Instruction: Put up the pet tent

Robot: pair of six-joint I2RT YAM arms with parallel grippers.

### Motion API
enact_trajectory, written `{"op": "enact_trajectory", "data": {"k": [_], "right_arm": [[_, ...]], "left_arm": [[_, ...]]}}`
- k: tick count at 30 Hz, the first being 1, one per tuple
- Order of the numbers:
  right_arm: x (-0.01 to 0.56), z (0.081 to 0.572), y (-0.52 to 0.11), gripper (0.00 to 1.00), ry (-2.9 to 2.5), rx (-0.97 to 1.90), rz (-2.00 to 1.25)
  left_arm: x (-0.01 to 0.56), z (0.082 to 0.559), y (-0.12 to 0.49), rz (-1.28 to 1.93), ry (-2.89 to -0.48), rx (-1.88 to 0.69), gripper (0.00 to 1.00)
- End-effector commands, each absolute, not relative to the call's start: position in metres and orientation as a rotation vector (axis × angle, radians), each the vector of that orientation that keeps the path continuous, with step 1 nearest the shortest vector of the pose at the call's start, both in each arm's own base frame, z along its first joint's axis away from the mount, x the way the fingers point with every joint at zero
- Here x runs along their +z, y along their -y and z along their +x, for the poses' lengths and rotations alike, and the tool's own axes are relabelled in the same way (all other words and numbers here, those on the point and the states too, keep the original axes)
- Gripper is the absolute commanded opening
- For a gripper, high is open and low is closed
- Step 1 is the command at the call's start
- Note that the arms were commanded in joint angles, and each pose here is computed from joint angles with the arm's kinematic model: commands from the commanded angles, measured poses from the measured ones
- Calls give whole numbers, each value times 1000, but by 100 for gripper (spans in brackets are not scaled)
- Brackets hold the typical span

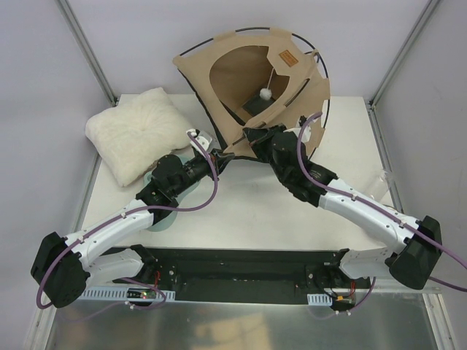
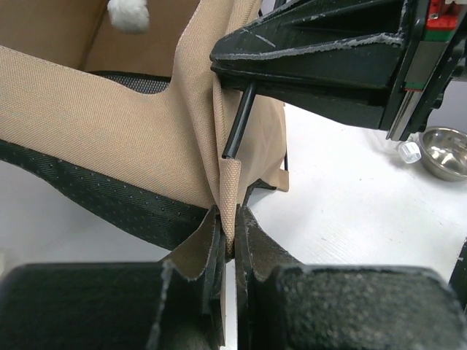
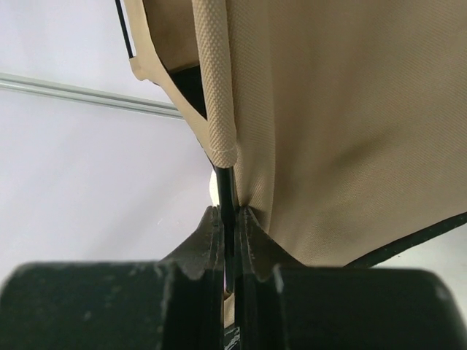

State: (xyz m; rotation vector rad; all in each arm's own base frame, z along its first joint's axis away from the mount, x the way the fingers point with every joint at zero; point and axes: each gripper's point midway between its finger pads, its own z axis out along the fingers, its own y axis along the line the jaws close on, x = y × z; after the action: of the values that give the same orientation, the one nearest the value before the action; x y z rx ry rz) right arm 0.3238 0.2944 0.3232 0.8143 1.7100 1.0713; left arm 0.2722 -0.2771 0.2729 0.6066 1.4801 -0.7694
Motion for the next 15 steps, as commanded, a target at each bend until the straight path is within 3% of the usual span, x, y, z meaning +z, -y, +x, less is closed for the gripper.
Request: {"op": "enact_trajectory", "data": {"k": [1,15], "right_arm": [[363,362,-236,0,-1421,887,934],[360,337,-279,0,-1527,937,685]], "left_arm": [[273,259,276,639,-1497,-801,0],[276,268,275,616,-1504,-769,0]]}}
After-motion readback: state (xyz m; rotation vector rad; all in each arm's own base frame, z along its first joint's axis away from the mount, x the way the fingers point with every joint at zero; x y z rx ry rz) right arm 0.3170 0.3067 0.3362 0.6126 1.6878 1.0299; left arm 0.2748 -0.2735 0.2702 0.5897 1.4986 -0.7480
